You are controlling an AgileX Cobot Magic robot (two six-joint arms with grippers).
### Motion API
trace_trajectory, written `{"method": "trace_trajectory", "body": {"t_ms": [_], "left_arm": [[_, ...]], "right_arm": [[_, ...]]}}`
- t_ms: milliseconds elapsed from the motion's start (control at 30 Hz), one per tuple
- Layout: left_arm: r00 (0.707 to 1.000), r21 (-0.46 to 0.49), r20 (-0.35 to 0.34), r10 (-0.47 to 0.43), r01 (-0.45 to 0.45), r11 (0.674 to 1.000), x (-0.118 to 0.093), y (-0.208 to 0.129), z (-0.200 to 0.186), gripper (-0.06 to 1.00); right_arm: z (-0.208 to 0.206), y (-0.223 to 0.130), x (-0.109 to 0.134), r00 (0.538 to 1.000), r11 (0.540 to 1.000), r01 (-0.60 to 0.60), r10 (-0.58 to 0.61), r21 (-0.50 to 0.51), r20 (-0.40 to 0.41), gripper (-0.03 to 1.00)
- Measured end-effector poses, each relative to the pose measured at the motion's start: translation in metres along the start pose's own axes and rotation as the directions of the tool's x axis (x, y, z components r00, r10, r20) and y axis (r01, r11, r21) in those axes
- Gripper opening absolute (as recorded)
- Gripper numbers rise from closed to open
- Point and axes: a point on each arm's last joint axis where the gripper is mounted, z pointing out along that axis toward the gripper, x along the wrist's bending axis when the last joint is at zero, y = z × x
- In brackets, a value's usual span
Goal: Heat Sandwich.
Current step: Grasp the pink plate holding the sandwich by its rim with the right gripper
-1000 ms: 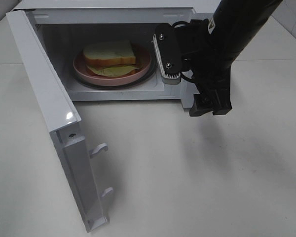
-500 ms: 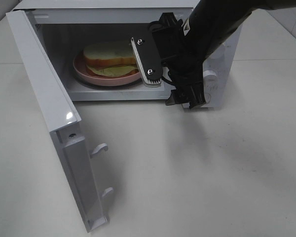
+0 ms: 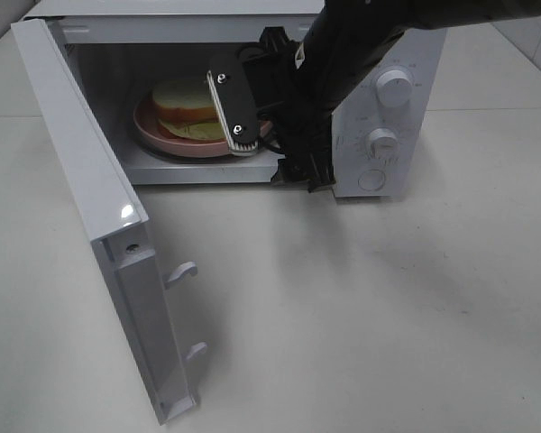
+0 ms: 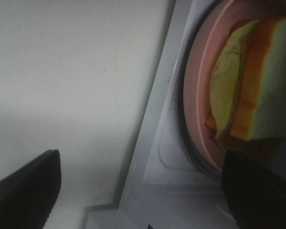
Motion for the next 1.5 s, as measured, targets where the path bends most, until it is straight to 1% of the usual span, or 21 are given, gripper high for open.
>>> {"method": "trace_trajectory", "body": {"t_ms": [167,400,667,833,900,1167,1300,1433,1500], "left_arm": [[1.000,0.000,0.000,0.000,0.000,1.000,0.000,0.000,0.000,0.99],[1.000,0.000,0.000,0.000,0.000,1.000,0.000,0.000,0.000,0.99],[1.000,0.000,0.000,0.000,0.000,1.000,0.000,0.000,0.000,0.99],[1.000,0.000,0.000,0.000,0.000,1.000,0.000,0.000,0.000,0.99],[1.000,0.000,0.000,0.000,0.000,1.000,0.000,0.000,0.000,0.99],[1.000,0.000,0.000,0.000,0.000,1.000,0.000,0.000,0.000,0.99],[1.000,0.000,0.000,0.000,0.000,1.000,0.000,0.000,0.000,0.99],[1.000,0.000,0.000,0.000,0.000,1.000,0.000,0.000,0.000,0.99],[1.000,0.000,0.000,0.000,0.000,1.000,0.000,0.000,0.000,0.99]], "right_arm": [[0.019,0.008,-0.004,1.000,1.000,-0.001,0.001,-0.010,-0.016,0.87],[0.039,0.020,-0.017,1.000,0.999,-0.011,0.011,-0.035,-0.001,0.84],[0.057,0.023,-0.025,1.000,0.999,-0.014,0.014,-0.036,0.006,0.83],[0.072,0.025,-0.029,0.999,0.998,-0.049,0.049,-0.033,0.002,0.82],[0.081,0.026,-0.030,0.998,0.997,-0.069,0.068,-0.026,-0.013,0.81],[0.093,0.026,-0.040,0.992,0.992,-0.129,0.129,0.000,0.004,0.80],[0.098,0.026,-0.038,0.990,0.990,-0.142,0.142,0.004,-0.001,0.79],[0.105,0.025,-0.033,0.990,0.990,-0.139,0.140,0.024,-0.036,0.75],[0.108,0.024,-0.031,0.989,0.990,-0.137,0.138,0.029,-0.044,0.63]]}}
